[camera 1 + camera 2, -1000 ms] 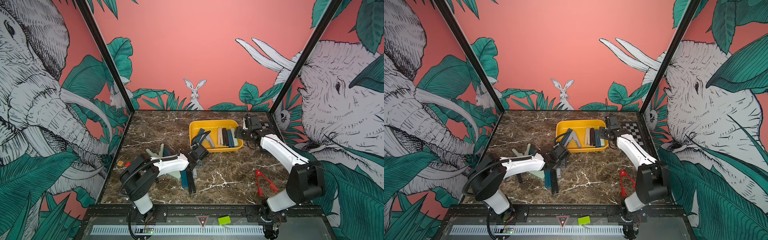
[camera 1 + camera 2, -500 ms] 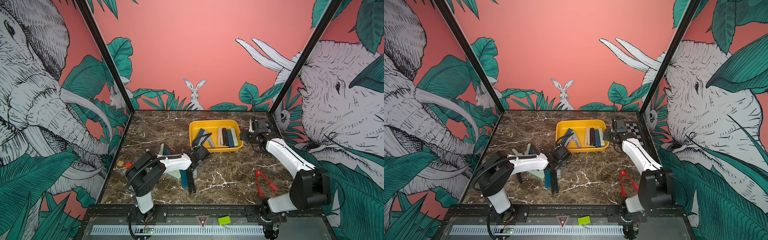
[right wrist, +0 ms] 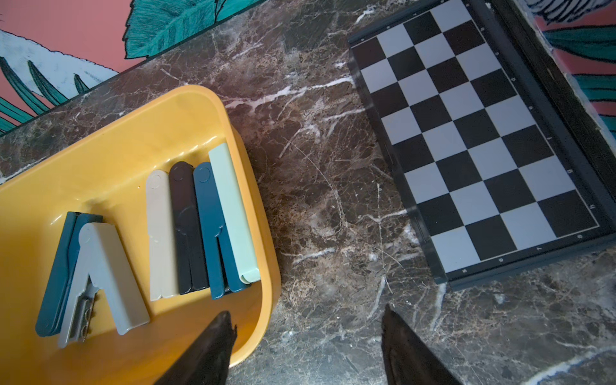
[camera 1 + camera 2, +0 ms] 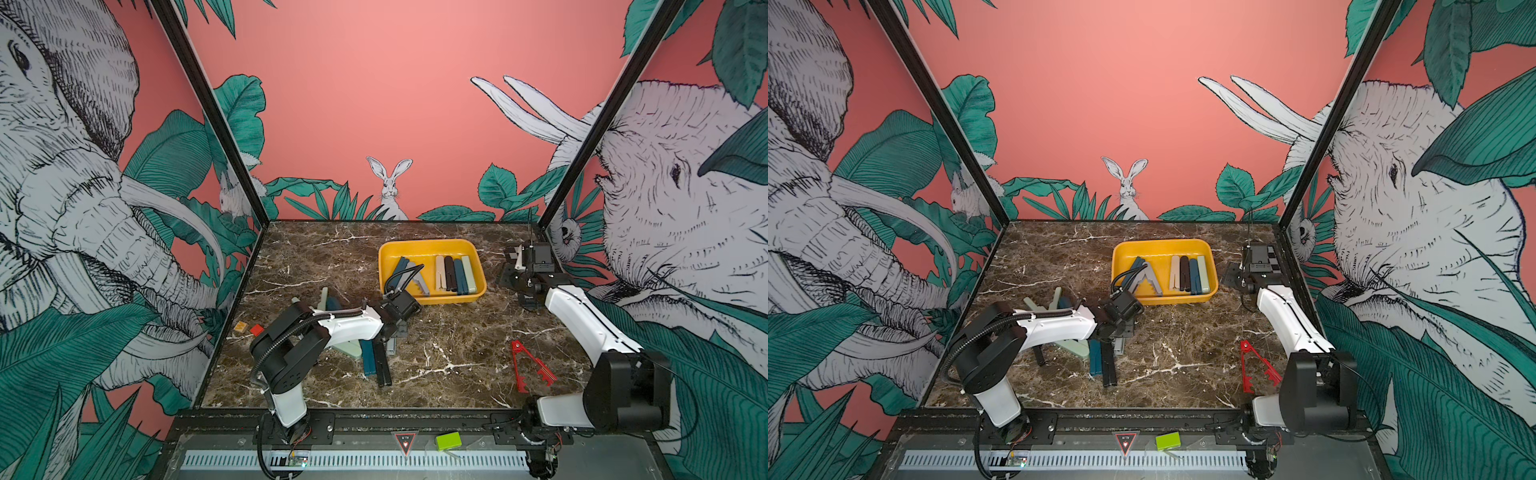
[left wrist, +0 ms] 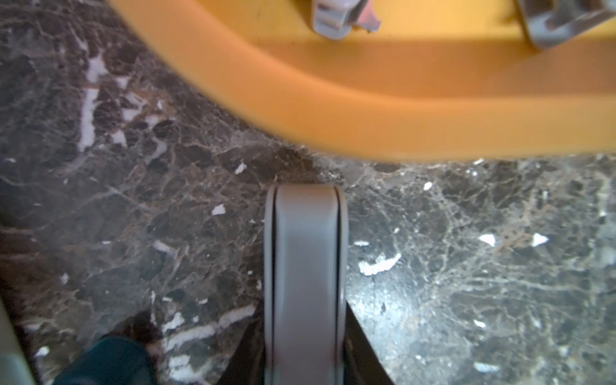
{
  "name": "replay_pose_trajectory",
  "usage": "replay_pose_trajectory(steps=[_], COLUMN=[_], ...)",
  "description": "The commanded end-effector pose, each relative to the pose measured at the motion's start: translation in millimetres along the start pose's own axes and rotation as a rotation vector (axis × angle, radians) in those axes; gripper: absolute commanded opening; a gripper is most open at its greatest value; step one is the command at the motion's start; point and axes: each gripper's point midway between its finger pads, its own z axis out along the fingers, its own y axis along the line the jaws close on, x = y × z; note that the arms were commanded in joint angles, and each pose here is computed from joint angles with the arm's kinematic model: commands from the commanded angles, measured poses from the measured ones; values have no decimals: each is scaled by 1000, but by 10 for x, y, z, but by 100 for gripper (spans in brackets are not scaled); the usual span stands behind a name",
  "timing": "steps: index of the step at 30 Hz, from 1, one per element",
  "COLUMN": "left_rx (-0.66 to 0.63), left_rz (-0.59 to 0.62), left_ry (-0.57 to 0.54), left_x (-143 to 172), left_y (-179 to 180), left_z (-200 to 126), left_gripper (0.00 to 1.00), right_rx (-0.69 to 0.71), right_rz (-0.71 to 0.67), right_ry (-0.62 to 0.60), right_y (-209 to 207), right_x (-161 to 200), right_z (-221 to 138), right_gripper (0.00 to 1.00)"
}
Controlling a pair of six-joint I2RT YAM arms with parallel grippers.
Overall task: Put the pruning pliers into the storage box
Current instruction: Pick up the pruning pliers from the center of the board, then place the pruning pliers in the storage box.
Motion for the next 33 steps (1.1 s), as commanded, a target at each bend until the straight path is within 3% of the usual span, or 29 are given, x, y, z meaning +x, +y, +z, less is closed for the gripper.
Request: replay_pose_trajectory(steps=[1, 14, 19, 23, 27, 33], left_rx=[53, 180, 203, 242, 292, 317], left_rz=[-40, -20, 21, 55, 56, 66], left_ry=[-98, -313, -321, -392, -399, -379], left_x=[-316, -988, -1117, -1495, -1823, -2064], left_y=[-97, -346, -508, -750, -973, -1260], left_z=[-349, -1172, -1115, -1119, -943, -495], left_gripper=[14, 10, 10, 10, 10, 10], right_rx=[-23, -14, -18, -26, -34, -24], right_rz=[10, 13, 18, 23, 23, 38], right_ry=[-43, -48, -37, -27, -23, -35], right_y=[7, -92, -105, -102, -94, -128], right_x=[-86, 24, 95, 144, 172, 187], right_z=[-75, -73, -46, -46, -77, -115], right_gripper=[69, 69, 69, 69, 69, 69])
